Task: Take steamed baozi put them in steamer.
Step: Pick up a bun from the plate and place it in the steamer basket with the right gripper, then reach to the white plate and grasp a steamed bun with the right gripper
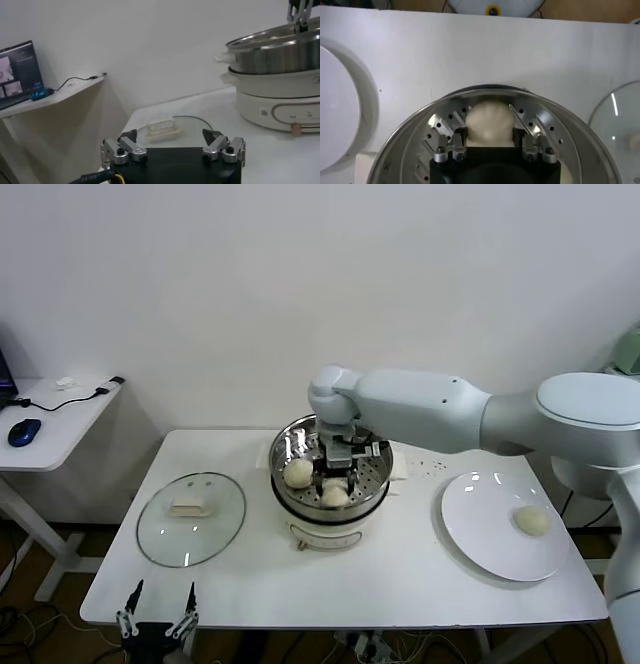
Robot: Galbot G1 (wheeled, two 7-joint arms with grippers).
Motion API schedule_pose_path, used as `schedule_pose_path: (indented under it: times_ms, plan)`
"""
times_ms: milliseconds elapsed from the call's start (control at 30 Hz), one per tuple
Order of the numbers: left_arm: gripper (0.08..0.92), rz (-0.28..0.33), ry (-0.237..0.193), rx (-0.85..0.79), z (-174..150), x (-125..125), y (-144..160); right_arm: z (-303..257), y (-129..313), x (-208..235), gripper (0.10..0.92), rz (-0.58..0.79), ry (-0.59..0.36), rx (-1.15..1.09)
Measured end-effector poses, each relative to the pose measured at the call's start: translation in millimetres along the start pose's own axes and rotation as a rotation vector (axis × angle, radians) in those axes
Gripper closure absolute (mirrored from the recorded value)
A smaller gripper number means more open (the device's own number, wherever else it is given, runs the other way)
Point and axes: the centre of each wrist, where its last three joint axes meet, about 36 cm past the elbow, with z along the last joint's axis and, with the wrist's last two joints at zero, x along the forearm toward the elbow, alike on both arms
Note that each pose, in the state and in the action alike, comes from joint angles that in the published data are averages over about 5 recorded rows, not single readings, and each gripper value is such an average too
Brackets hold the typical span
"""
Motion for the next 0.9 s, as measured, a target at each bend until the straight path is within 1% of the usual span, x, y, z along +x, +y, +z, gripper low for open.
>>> schedule_pose_path:
  times_ms: [67,233,333,467,667,800,900]
  plan:
    - [0.177,0.001,0.002,-0.001,1,0,0,0,-1,-3,0.386,0.002,-0.005,0.003]
    - [0.177,0.003,0.003,-0.003,1,1,0,0,-2,-5,0.255,0.005,-0.008,0.011]
    - [0.177,0.004,0.003,-0.003,1,1,-1,2,-1,-3,0.21,0.006,-0.003,0.016]
    - [0.177,0.005,0.002,-0.002,1,2,-1,6,2,5,0.2,0.012,0.013,0.018]
    - [0.177,0.005,0.0,-0.002,0,3,-1,21,19,33,0.2,0.04,0.055,-0.034]
    - [0.177,0.008,-0.004,-0.003,-1,4,-1,34,45,57,0.2,0.082,0.09,-0.137]
    - [0.177,0.012,-0.01,-0.001,-4,4,-1,43,75,74,0.2,0.123,0.118,-0.273]
